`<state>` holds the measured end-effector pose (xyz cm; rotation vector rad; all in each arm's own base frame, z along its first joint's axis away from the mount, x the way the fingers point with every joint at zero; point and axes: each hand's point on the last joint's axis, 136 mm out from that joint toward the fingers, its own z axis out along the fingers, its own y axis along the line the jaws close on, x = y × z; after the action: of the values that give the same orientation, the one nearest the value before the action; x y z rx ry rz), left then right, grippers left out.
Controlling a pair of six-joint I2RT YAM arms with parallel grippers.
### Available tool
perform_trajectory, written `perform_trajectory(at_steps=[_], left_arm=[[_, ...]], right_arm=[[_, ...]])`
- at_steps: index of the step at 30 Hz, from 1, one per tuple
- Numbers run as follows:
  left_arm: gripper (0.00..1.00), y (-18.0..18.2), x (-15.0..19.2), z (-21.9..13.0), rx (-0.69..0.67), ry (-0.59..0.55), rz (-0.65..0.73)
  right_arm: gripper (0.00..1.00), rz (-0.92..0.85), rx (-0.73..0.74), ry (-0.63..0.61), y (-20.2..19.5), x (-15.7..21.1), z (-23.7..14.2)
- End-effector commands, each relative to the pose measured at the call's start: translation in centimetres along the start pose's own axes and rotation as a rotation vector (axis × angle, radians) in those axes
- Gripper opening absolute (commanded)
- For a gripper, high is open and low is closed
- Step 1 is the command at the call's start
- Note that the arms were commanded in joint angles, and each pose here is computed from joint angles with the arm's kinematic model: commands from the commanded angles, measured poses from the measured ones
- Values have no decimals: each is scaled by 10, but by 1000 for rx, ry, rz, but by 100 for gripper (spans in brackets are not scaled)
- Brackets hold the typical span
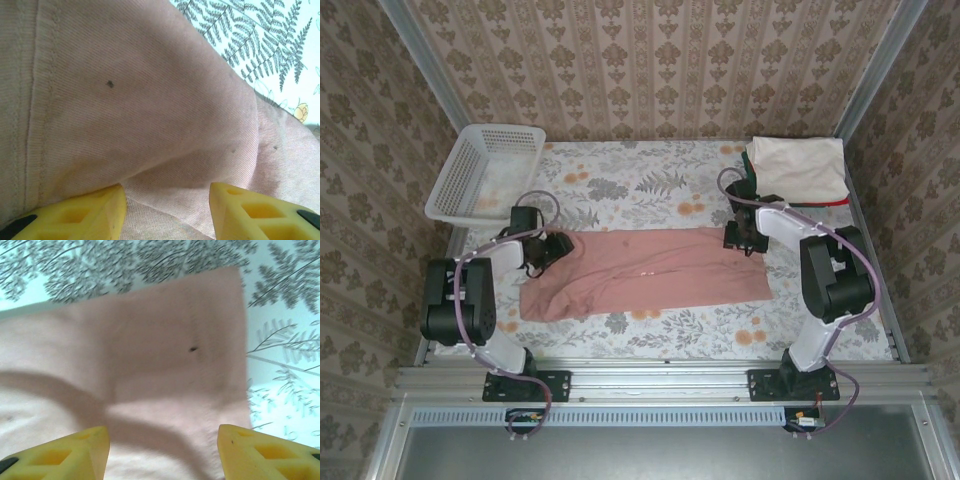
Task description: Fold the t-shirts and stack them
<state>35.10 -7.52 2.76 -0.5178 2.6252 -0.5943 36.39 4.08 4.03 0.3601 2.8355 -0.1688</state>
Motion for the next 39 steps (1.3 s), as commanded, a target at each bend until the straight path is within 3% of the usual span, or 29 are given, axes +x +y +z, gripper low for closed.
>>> perform_trajectory(at_steps=[1, 8, 17, 21, 25, 30, 33, 39], left_arm=[[51, 18, 13, 18, -63, 68, 21], [51, -35, 2, 41, -54, 97, 168], [52, -77, -56, 83, -150, 68, 257], [54, -110, -95, 67, -122, 0, 278], [56, -134, -116, 34, -114, -66, 307], [58, -105, -96, 0, -264, -121, 303], [58, -104, -70, 23, -171, -91, 287], [51, -92, -48, 92, -170, 63, 236]], right_arm=[[61, -45, 64, 56, -17, 5, 11], [56, -75, 15, 133, 3, 26, 19], [58, -37, -4, 73, -24, 63, -33], [59, -13, -65, -26, -17, 53, -59], [59, -48, -121, -48, 8, 41, -51], [57, -81, -85, 21, 21, 39, -15], [56, -81, -63, 63, 24, 46, -3], [54, -31, -43, 98, 26, 84, -5]])
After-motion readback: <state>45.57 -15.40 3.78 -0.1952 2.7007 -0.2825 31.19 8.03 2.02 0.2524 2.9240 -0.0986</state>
